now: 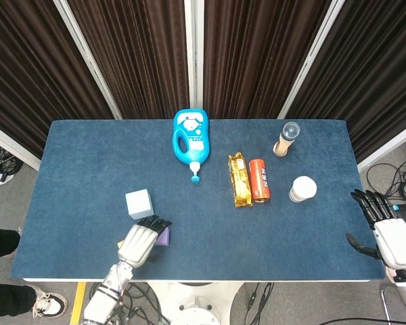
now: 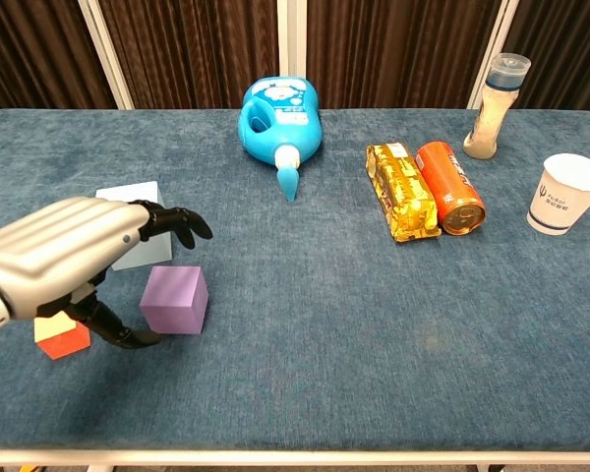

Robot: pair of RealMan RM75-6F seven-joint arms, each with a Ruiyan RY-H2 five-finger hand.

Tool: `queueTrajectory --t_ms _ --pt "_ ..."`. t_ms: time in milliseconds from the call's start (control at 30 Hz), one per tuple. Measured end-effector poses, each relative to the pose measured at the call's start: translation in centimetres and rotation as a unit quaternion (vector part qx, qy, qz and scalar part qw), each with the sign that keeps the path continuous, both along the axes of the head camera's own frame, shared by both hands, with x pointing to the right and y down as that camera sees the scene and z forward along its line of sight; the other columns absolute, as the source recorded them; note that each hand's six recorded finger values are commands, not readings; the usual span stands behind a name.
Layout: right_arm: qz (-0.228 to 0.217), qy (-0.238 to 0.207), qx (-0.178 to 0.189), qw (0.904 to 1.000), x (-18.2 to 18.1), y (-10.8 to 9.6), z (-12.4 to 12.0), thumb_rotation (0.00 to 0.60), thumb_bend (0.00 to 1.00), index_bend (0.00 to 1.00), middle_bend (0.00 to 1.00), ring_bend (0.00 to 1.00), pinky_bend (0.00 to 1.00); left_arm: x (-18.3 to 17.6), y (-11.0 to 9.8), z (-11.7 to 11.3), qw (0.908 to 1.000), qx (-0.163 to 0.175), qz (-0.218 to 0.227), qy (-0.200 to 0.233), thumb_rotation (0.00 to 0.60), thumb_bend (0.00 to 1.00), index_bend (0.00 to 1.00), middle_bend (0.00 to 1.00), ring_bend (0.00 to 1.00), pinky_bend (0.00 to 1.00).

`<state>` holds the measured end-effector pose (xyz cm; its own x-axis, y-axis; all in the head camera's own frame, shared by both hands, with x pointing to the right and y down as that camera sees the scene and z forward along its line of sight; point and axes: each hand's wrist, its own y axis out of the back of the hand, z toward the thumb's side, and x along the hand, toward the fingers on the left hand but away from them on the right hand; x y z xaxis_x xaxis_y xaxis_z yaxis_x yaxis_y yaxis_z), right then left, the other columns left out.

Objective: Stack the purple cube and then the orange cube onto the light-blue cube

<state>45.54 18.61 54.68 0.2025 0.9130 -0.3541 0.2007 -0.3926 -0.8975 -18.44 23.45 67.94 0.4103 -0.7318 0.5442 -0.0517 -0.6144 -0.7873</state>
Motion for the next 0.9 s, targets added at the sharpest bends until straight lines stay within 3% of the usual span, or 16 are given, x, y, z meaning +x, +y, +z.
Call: queueTrajectory --t_ms 900 --pt "0.005 -0.001 0.0 1.0 0.3 -0.1 -0.1 0.6 0.2 0.03 0.07 0.0 0.0 -0.1 -0.2 2.4 0.9995 0.018 -0.003 -0.024 0.6 0.23 0.33 0.49 0.25 0.29"
